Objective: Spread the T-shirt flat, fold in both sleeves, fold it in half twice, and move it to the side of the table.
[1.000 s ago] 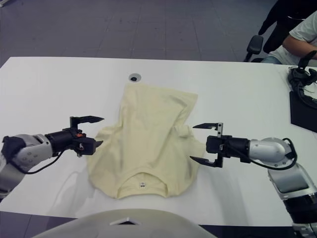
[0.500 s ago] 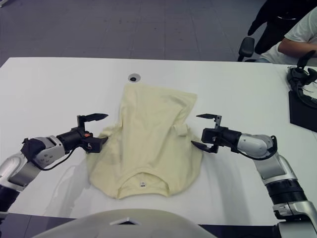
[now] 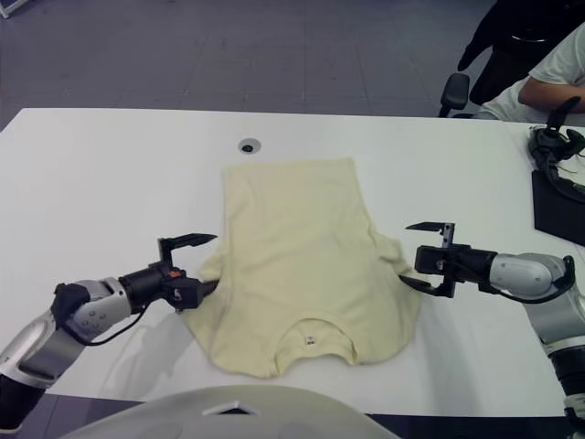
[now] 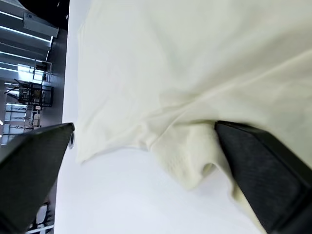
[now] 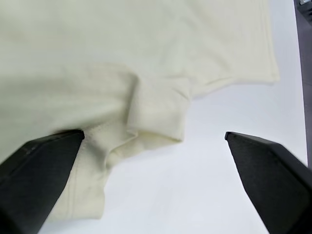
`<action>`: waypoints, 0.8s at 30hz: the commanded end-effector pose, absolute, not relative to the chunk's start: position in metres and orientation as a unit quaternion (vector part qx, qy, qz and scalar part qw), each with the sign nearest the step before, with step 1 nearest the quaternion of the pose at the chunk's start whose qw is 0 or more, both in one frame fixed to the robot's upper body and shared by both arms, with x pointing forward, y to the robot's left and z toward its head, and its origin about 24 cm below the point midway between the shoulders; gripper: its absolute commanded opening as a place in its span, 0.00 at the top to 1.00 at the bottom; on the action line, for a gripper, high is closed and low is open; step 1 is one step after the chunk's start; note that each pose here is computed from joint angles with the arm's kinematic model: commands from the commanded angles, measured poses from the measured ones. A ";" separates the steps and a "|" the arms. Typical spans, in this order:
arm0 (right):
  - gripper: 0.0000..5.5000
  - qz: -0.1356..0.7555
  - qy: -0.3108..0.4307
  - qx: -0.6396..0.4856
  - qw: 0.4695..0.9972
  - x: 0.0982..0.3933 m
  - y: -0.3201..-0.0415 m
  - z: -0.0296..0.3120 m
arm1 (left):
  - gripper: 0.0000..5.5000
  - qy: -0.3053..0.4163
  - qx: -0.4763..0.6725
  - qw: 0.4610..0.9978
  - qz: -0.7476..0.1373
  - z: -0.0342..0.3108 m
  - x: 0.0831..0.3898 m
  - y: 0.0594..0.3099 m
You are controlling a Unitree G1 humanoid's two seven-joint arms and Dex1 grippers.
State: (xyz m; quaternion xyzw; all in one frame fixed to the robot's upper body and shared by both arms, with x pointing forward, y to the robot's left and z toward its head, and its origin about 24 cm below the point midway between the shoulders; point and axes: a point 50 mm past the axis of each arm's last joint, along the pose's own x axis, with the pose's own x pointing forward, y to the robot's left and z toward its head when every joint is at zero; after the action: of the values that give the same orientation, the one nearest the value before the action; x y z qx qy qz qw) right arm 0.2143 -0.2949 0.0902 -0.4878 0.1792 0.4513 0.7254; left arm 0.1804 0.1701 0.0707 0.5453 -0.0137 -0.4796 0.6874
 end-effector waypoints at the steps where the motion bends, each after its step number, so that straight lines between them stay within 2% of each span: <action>1: 0.02 0.453 0.182 -0.484 0.726 0.213 -0.294 0.092 | 0.02 0.048 0.558 0.666 -0.493 0.055 0.175 0.183; 4: 0.02 0.468 0.179 -0.475 0.724 0.207 -0.291 0.097 | 0.02 0.055 0.563 0.666 -0.487 0.057 0.174 0.188; 8: 0.02 0.435 0.145 -0.502 0.733 0.215 -0.294 0.117 | 0.02 0.059 0.574 0.671 -0.466 0.061 0.176 0.197; 12: 0.02 0.440 0.133 -0.495 0.737 0.212 -0.292 0.130 | 0.02 0.055 0.592 0.670 -0.445 0.063 0.183 0.204; 16: 0.02 0.455 0.133 -0.494 0.729 0.207 -0.288 0.132 | 0.02 0.062 0.608 0.657 -0.442 0.056 0.183 0.207; 24: 0.02 0.381 0.030 -0.523 0.762 0.231 -0.278 0.148 | 0.02 0.065 0.649 0.635 -0.414 0.051 0.196 0.220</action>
State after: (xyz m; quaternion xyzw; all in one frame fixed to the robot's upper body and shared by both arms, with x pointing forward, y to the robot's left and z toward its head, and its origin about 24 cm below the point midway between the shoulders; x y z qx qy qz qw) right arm 0.2240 -0.2796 0.1430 -0.5122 0.0552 0.4003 0.7579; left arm 0.2020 0.2056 0.0708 0.6376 0.0000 -0.3970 0.6602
